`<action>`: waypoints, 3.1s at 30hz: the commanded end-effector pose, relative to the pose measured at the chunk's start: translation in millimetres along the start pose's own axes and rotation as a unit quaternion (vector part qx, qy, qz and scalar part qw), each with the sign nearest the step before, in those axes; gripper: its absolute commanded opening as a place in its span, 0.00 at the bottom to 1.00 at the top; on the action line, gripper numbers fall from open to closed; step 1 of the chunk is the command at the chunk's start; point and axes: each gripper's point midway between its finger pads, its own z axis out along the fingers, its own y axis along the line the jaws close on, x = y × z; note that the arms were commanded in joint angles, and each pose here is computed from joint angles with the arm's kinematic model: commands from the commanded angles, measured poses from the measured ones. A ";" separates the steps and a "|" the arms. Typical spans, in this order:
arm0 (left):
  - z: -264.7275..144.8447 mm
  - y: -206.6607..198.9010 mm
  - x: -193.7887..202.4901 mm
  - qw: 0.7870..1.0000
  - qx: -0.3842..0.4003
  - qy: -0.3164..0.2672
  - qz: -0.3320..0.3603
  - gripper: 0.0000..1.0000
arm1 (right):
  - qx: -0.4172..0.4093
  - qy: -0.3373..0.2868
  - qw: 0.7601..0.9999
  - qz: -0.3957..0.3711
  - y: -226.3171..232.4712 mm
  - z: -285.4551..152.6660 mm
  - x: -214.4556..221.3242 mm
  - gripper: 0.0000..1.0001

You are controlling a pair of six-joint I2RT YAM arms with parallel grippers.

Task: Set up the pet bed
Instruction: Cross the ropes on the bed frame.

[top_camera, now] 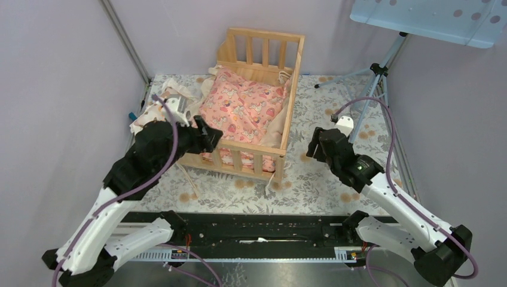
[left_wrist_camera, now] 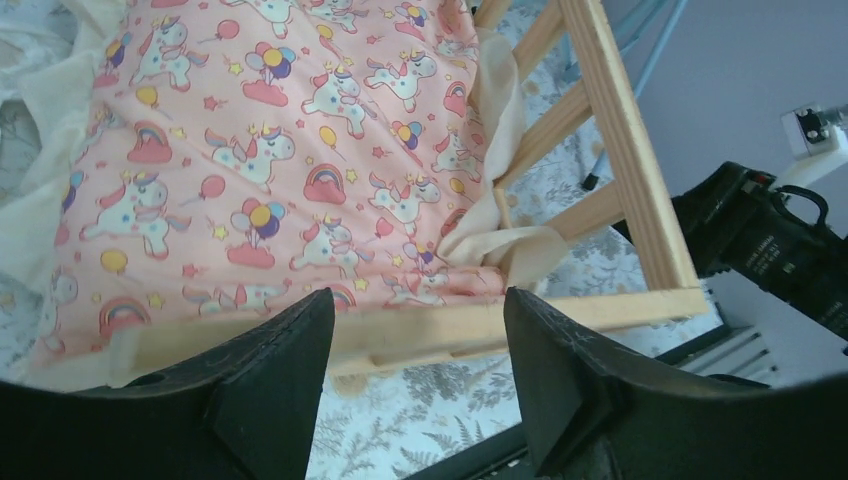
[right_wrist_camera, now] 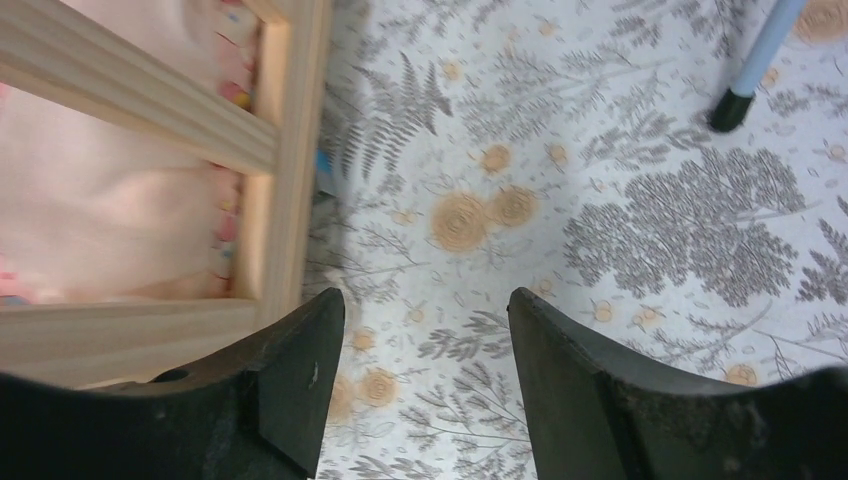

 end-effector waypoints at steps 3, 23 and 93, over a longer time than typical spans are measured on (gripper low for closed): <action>-35.7 8.9 7.2 0.997 -0.028 0.008 -0.074 0.59 | -0.050 -0.053 0.997 -0.014 38.6 -20.3 -67.1 0.72; 12.4 45.5 102.8 0.979 -0.114 0.163 -0.036 0.30 | -0.077 -0.074 0.993 -0.045 82.9 -19.9 -121.9 0.73; 99.0 -79.0 279.0 0.997 0.063 -0.051 -0.003 0.00 | -0.119 0.051 0.990 0.050 17.9 1.8 64.5 0.75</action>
